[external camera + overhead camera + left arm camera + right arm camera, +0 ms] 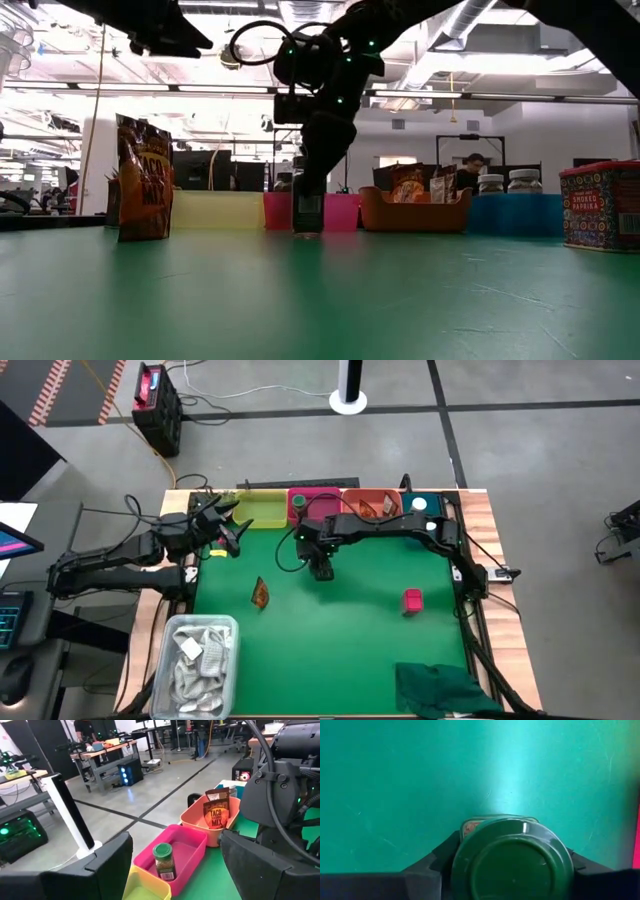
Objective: Sort spices by type
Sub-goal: Put the green seasoning bottle into the red bin
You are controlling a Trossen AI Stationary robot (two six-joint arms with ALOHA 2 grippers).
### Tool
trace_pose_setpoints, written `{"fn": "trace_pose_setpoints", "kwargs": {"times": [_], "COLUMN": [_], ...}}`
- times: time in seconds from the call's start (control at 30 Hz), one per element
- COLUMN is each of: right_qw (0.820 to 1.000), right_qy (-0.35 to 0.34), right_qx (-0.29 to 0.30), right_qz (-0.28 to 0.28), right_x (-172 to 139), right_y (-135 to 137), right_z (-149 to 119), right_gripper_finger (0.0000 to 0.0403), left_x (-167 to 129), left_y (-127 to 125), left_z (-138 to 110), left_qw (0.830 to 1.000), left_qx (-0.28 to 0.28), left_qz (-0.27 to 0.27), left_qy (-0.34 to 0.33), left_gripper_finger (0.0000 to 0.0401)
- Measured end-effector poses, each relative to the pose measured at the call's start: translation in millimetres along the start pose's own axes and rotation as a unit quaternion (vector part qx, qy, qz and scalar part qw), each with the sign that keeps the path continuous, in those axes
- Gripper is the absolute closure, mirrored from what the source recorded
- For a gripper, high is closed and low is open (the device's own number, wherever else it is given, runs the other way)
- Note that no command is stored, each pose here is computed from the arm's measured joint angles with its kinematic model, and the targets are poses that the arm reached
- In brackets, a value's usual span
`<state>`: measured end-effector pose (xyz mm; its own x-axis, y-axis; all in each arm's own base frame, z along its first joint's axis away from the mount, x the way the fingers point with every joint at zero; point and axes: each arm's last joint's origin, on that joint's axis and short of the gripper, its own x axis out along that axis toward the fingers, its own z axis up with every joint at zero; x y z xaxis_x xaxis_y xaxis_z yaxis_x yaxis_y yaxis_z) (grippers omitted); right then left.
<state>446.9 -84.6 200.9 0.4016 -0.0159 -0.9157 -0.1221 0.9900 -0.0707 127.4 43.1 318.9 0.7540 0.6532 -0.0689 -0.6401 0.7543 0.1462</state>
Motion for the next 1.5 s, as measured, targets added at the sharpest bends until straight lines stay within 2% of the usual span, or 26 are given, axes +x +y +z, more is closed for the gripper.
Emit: {"fn": "trace_pose_setpoints", "kwargs": {"times": [0.1, 0.3, 0.47, 0.67, 0.87, 1.03, 1.17, 1.5], "right_qw": [1.0, 0.999, 0.997, 0.993, 0.992, 0.986, 0.975, 0.96], "right_qy": [0.009, -0.026, -0.06, -0.066, -0.067, -0.102, -0.155, -0.176], "right_qx": [0.001, 0.012, 0.044, 0.021, 0.034, 0.069, 0.089, 0.144], "right_qz": [-0.003, -0.017, -0.022, -0.092, -0.101, -0.112, -0.128, -0.16], "right_x": [-10.7, -34.7, -26.7, -7.9, -20.9, -59.6, -82.6, -103.2], "right_y": [-2.9, -9.5, -2.8, 22.7, 19.6, 16.1, 3.4, -55.9], "right_z": [3.9, 21.0, 26.0, 28.6, 17.8, -3.5, -18.0, -41.6], "right_gripper_finger": [0.0182, 0.0182, 0.0182, 0.0182, 0.0182, 0.0182, 0.0182, 0.0182], "left_x": [0.0, 0.0, 0.0, 0.0, -0.1, -1.8, -1.4, 0.1], "left_y": [0.0, 0.0, -0.2, -0.4, -0.5, 0.4, 0.8, -0.1], "left_z": [0.0, 0.0, -2.0, -3.7, -4.4, -4.7, -1.8, -1.7], "left_qw": [1.0, 1.0, 1.0, 1.0, 1.0, 1.0, 1.0, 1.0], "left_qx": [-0.001, -0.001, 0.002, 0.005, 0.006, 0.009, 0.003, 0.002], "left_qz": [0.0, 0.0, -0.001, -0.002, -0.003, -0.003, 0.0, 0.0], "left_qy": [0.0, 0.0, 0.009, 0.017, 0.021, 0.021, 0.008, 0.007], "left_gripper_finger": [0.0111, 0.0111, 0.0111, 0.0111, 0.0111, 0.0111, 0.0111, 0.0111]}}
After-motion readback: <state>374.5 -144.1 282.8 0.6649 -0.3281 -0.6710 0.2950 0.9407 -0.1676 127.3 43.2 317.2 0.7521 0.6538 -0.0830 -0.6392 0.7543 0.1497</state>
